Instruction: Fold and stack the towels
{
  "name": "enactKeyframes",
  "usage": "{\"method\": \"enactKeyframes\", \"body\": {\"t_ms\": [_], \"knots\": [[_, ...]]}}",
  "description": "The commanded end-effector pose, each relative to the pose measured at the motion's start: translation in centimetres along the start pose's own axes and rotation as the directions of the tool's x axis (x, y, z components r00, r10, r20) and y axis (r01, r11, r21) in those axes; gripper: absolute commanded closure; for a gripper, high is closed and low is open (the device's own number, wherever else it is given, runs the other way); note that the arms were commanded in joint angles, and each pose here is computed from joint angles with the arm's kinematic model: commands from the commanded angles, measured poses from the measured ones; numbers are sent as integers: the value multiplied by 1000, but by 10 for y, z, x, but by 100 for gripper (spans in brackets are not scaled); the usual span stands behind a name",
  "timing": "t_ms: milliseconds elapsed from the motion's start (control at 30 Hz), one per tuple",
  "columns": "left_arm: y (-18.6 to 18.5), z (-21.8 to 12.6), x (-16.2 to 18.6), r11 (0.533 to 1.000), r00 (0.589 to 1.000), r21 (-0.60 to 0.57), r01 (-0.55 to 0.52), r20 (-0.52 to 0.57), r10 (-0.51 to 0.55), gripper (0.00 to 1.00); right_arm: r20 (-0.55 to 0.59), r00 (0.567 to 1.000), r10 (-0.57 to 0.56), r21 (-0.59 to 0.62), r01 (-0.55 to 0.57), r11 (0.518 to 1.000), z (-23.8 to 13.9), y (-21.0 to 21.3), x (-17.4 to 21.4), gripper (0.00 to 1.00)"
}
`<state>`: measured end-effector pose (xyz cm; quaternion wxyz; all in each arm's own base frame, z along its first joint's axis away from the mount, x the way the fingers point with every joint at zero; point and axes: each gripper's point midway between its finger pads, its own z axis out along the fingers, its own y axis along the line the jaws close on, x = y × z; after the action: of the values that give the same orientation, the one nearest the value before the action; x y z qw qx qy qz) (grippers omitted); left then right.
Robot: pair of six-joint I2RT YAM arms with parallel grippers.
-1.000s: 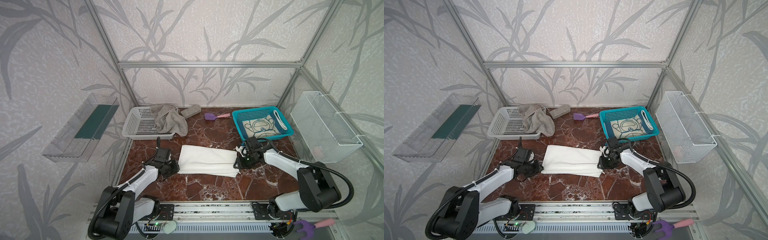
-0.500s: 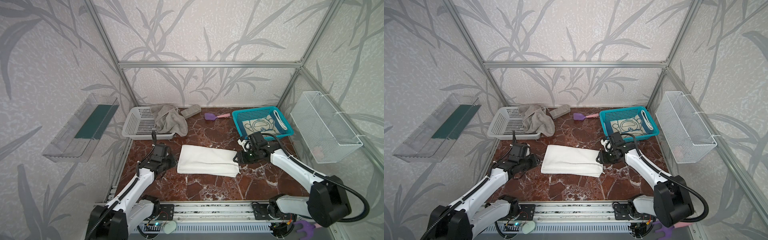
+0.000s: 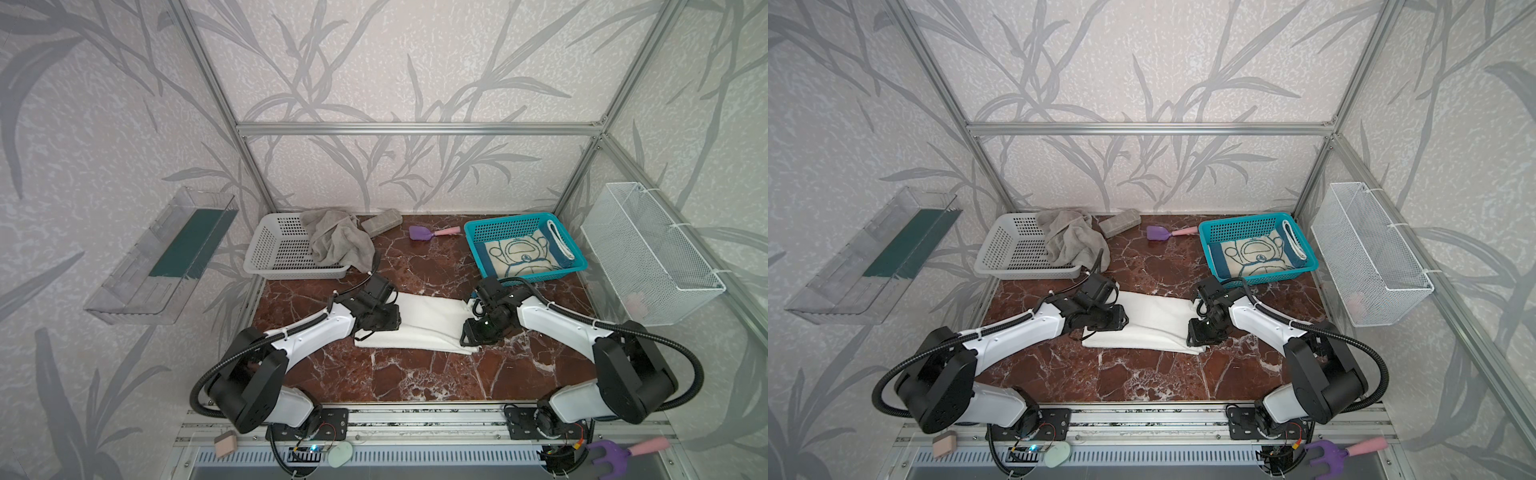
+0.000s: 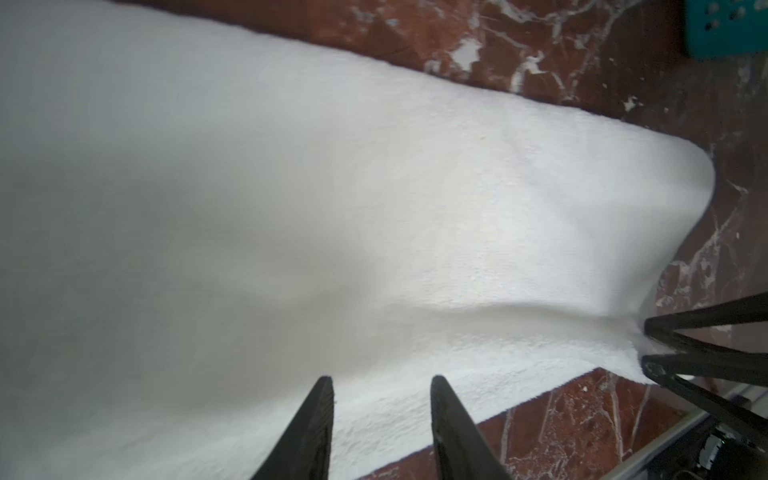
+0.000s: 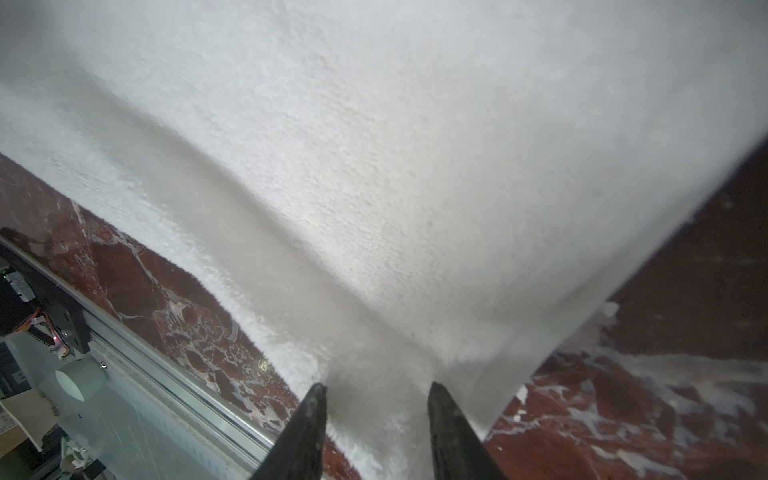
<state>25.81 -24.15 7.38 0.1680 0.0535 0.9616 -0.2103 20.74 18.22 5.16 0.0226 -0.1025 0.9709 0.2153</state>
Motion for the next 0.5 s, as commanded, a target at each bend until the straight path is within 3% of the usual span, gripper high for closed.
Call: {"method": "enactKeyframes", "body": {"t_ms": [0, 133, 300, 467], "knots": [[-48, 10, -3, 989, 991, 70, -132, 8, 132, 61, 111, 994, 1, 24, -4, 1000, -28, -1, -28, 54], [-84, 25, 8, 963, 967, 101, -251, -19, 254, 65, 178, 982, 55, 6, -57, 998, -36, -15, -64, 53], [-108, 35, 20, 935, 941, 130, -330, -30, 336, 68, 86, 992, 89, -11, -89, 996, -13, -27, -87, 60], [-109, 43, 29, 926, 932, 145, -349, -45, 359, 68, 71, 992, 107, -17, -106, 994, 4, -30, -107, 68]]}}
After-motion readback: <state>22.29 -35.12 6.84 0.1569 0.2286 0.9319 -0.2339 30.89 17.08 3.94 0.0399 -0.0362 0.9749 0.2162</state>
